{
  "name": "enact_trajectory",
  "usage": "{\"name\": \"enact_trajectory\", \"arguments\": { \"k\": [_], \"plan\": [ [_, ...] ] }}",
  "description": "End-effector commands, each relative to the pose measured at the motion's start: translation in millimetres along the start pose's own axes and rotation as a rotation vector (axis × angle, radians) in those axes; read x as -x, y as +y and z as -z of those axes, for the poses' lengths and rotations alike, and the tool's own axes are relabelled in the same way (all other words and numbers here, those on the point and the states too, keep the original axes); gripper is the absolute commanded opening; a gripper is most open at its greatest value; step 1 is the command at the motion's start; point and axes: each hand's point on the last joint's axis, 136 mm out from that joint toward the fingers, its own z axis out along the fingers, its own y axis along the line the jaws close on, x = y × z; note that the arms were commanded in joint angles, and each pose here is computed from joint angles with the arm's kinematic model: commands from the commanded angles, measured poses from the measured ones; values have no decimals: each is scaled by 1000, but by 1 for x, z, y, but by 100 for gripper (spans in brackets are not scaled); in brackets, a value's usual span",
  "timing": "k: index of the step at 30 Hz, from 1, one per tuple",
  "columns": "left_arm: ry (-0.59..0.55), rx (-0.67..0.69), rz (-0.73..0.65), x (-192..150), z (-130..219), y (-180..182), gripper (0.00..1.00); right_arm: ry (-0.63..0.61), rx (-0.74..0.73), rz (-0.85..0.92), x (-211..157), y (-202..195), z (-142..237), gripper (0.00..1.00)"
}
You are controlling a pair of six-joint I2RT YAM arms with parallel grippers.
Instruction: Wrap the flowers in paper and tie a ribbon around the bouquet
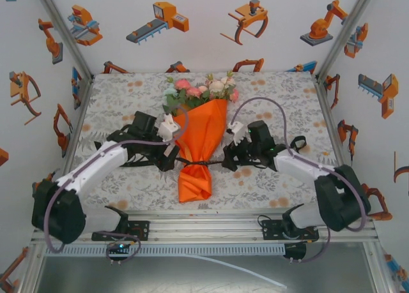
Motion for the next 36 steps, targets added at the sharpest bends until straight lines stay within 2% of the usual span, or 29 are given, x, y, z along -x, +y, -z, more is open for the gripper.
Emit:
{"name": "enact_trajectory", "arguments": {
  "k": [1, 5, 8, 10, 12, 13, 15, 16, 17, 19, 21, 26, 29, 32, 36],
  "plan": [
    [109, 18, -172, -22, -20, 8, 89, -69, 101, 192, 13, 14, -14, 70],
    [50, -4, -227, -10, -36, 8, 94, -103, 177, 199, 8, 24, -30, 69],
    [48, -25, -231, -6, -48, 7, 93, -112, 222, 157, 6, 27, -42, 62],
    [62, -42, -229, -8, -57, 5, 88, -130, 234, 136, 5, 28, -46, 54],
    [95, -53, -224, -15, -67, 5, 74, -151, 224, 112, 5, 26, -48, 43],
    [113, -56, -221, -19, -70, 5, 64, -159, 221, 103, 5, 25, -47, 37],
    [132, -55, -219, -22, -73, 6, 31, -176, 190, 55, 7, 21, -46, 14],
    [137, -39, -215, -22, -73, 8, 6, -184, 162, 13, 8, 16, -46, 0],
    [138, 0, -200, -21, -70, 13, 0, -189, 121, -46, 8, 9, -45, 0],
    [120, 131, -119, -16, -60, 33, 0, -199, 21, -192, 4, -8, -42, 0],
    [104, 240, 32, -14, -46, 55, 0, -204, -88, -340, -5, -27, -37, 0],
    [37, 463, 386, -41, -15, 98, 0, -210, -385, -673, -58, -82, -8, 0],
    [-4, 542, 497, -55, 6, 114, 0, -174, -503, -862, -92, -111, 12, 0],
    [-64, 523, 519, -44, 12, 114, 0, -141, -537, -843, -89, -117, 19, 0],
    [-86, 484, 512, -32, 15, 113, 0, -204, -420, -758, -45, -105, 21, 0]
  ]
}}
